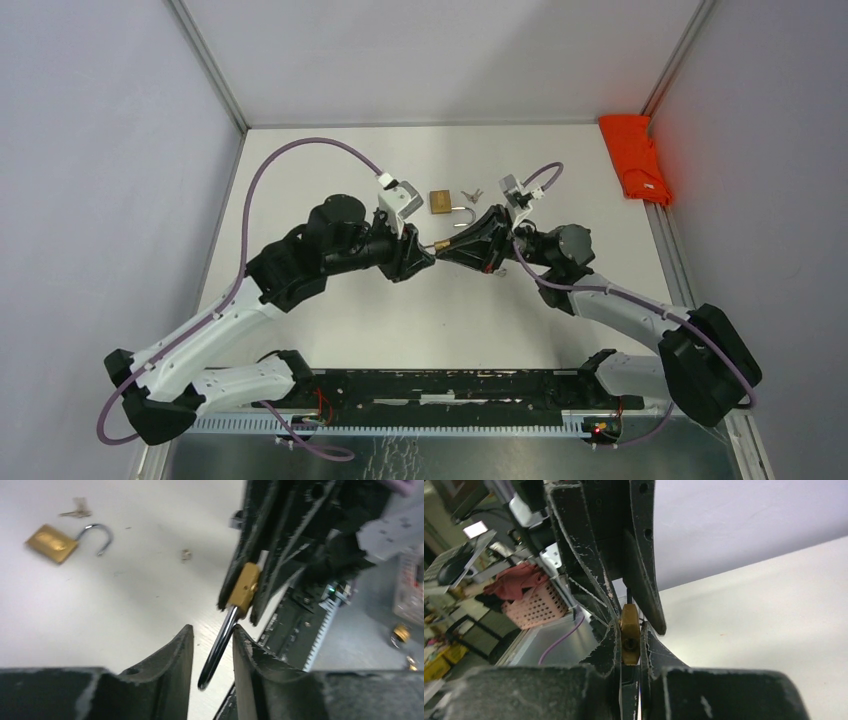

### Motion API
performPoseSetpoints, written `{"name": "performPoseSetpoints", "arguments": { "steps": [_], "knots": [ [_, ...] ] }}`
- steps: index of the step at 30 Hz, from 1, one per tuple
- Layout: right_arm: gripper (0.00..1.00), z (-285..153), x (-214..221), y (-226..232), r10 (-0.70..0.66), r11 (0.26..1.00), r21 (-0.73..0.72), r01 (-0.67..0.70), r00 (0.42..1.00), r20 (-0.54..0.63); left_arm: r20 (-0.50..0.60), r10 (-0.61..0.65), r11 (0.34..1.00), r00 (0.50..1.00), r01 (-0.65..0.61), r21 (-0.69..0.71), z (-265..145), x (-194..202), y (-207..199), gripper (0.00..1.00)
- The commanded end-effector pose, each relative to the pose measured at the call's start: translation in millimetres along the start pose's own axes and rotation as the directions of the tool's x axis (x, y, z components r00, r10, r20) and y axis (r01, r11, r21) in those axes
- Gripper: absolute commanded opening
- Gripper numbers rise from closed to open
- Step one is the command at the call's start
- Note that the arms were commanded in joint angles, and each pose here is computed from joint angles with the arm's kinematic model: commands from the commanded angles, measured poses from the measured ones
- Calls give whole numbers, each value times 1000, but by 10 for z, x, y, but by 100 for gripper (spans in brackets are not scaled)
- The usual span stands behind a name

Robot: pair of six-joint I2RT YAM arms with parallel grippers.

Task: Unlock with the key
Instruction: Pick up the lock from the center of the board, then place the lock at the center of the board.

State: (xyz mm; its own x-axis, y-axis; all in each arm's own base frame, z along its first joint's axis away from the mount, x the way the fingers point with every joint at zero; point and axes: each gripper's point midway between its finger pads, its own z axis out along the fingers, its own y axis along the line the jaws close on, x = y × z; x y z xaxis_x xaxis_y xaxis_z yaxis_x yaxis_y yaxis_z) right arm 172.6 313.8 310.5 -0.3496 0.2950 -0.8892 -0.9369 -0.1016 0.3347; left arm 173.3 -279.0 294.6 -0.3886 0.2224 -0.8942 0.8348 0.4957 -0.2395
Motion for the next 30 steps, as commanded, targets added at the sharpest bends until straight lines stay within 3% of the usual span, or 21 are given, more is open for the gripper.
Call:
{"name": "performPoseSetpoints", "arguments": {
  "steps": [1, 3, 8, 10, 14, 22, 30],
  "knots": [
    [0, 16, -173, 1, -49, 997, 68, 46, 998, 34, 99, 3, 912, 995, 38, -409, -367, -255, 653, 43],
    [0, -8, -171, -99, -43, 990, 139, 40, 999, 21, 121, -1, 848, 993, 65, -527, -546, -284, 842, 46],
    [0, -98, 56, -503, 104, 931, 358, -76, 993, -62, 213, -27, 588, 977, 188, -787, -1128, -354, 1266, 47],
    [0, -136, 240, -624, 196, 901, 408, -149, 978, -75, 222, -30, 552, 975, 201, -809, -1201, -344, 1303, 45],
    [0, -254, 626, -901, 317, 817, 531, -226, 945, -86, 211, -48, 555, 976, 202, -807, -1128, -294, 1311, 43],
    [0, -284, 1330, -1370, 513, 674, 647, -357, 856, -62, 153, -97, 575, 984, 180, -798, -868, -165, 1323, 34],
    [0, -429, 1861, -1888, 611, 425, 835, -349, 791, 19, 131, -110, 634, 985, 171, -754, -614, -53, 1289, 35]
  ]
}}
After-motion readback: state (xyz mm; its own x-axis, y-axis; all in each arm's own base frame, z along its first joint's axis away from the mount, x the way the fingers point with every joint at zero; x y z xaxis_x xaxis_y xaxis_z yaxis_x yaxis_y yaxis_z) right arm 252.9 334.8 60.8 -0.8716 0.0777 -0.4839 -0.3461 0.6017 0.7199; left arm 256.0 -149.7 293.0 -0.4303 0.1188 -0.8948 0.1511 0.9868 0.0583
